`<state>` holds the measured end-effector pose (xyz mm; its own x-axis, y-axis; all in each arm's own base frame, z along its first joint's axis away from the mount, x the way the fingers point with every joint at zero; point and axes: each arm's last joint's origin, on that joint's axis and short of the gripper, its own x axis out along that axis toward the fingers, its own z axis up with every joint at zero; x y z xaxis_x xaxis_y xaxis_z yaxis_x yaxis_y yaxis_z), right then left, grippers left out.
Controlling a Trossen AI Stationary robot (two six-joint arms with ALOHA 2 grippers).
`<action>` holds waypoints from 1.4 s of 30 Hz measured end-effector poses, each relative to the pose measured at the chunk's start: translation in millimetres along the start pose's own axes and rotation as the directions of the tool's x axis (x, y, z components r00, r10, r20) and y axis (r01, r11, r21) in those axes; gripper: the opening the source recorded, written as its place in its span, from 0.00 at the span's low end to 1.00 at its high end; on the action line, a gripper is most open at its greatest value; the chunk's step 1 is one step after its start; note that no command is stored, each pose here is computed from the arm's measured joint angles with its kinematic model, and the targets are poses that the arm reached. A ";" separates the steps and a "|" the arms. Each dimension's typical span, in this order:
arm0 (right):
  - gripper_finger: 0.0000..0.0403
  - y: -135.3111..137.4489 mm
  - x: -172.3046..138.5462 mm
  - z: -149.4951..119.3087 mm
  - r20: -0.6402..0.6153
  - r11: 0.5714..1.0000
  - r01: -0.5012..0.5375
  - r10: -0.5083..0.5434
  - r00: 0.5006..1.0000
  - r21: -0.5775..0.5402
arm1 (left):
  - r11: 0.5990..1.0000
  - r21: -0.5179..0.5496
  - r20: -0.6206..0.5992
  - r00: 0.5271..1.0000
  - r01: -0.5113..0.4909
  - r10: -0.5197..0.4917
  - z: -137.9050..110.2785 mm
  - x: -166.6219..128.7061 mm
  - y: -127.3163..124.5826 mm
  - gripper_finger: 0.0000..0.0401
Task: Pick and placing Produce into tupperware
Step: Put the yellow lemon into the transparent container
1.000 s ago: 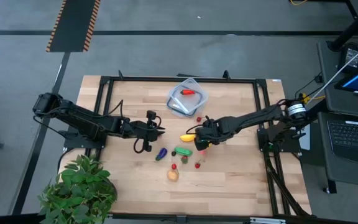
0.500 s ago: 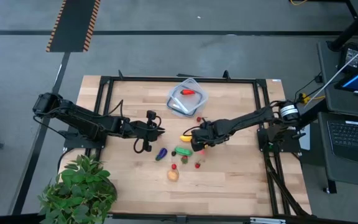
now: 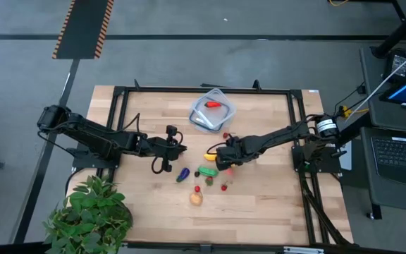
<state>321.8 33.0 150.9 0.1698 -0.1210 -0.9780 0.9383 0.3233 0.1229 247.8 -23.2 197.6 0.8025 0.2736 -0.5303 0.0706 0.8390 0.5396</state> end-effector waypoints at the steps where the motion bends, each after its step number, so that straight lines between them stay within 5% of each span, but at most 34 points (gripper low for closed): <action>1: 0.70 0.0 0.0 0.0 0.001 1.000 0.000 0.000 1.000 0.000 | 1.000 0.000 0.000 1.000 0.000 0.000 0.0 0.0 0.0 0.04; 21: 0.70 0.2 0.0 0.2 0.002 1.000 -0.003 0.003 1.000 0.006 | 1.000 0.000 0.000 1.000 0.000 0.000 0.0 0.0 0.0 0.12; 32: 0.51 -0.5 -0.2 0.1 0.000 1.000 0.006 -0.006 1.000 -0.001 | 1.000 0.000 0.000 1.000 0.000 0.000 0.0 0.0 0.0 0.14; 42: 0.51 -2.7 -0.7 -0.3 -0.005 0.999 0.027 -0.028 1.000 -0.037 | 1.000 -0.003 0.000 1.000 0.000 0.000 0.0 0.0 0.0 0.08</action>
<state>319.0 32.5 151.2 0.1422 -0.1251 -0.9819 0.9308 0.3543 0.0897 247.7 -23.2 197.6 0.8023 0.2736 -0.5306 0.0689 0.8404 0.5376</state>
